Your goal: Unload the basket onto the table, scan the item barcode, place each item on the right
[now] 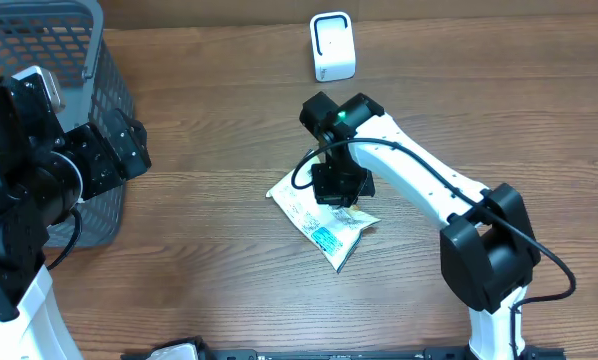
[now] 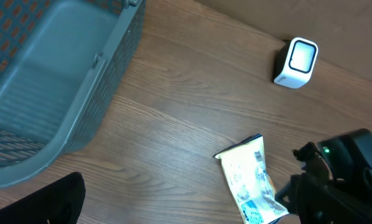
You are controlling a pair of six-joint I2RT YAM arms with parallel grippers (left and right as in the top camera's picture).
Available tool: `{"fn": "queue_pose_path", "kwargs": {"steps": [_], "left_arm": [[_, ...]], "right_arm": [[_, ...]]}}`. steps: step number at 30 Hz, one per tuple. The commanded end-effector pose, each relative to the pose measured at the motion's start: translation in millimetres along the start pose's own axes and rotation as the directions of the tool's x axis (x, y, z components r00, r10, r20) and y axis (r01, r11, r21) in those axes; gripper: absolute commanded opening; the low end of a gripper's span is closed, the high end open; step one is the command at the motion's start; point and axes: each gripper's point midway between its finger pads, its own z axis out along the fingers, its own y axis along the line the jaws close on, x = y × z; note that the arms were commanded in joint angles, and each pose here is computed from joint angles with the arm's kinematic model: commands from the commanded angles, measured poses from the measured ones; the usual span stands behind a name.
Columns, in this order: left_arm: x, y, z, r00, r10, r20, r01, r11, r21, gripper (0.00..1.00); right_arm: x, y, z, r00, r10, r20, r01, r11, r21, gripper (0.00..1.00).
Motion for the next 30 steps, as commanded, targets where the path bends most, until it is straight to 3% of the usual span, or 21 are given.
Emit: {"fn": "queue_pose_path", "kwargs": {"steps": [1, 15, 24, 30], "left_arm": [[-1.4, 2.6, -0.3, 1.000, -0.017, 0.006, 0.018, 1.000, -0.011, 1.00], [-1.4, 2.6, -0.3, 1.000, -0.017, 0.006, 0.018, 1.000, -0.011, 1.00], [-1.4, 2.6, -0.3, 1.000, -0.017, 0.006, 0.018, 1.000, -0.011, 1.00], [-1.4, 2.6, -0.3, 1.000, -0.017, 0.006, 0.018, 1.000, -0.011, 1.00]], "right_arm": [[4.5, -5.3, -5.2, 1.000, -0.016, 0.005, 0.016, 1.000, 0.017, 0.04], [12.6, -25.8, 74.6, 0.999, 0.033, -0.006, -0.033, 0.998, 0.056, 0.04], [24.6, -30.2, 34.9, 0.997, 0.051, -0.055, -0.043, 0.991, 0.126, 0.04], [-2.1, -7.8, 25.5, 0.999, 0.006, 0.046, -0.008, 0.999, 0.043, 0.04]]}}
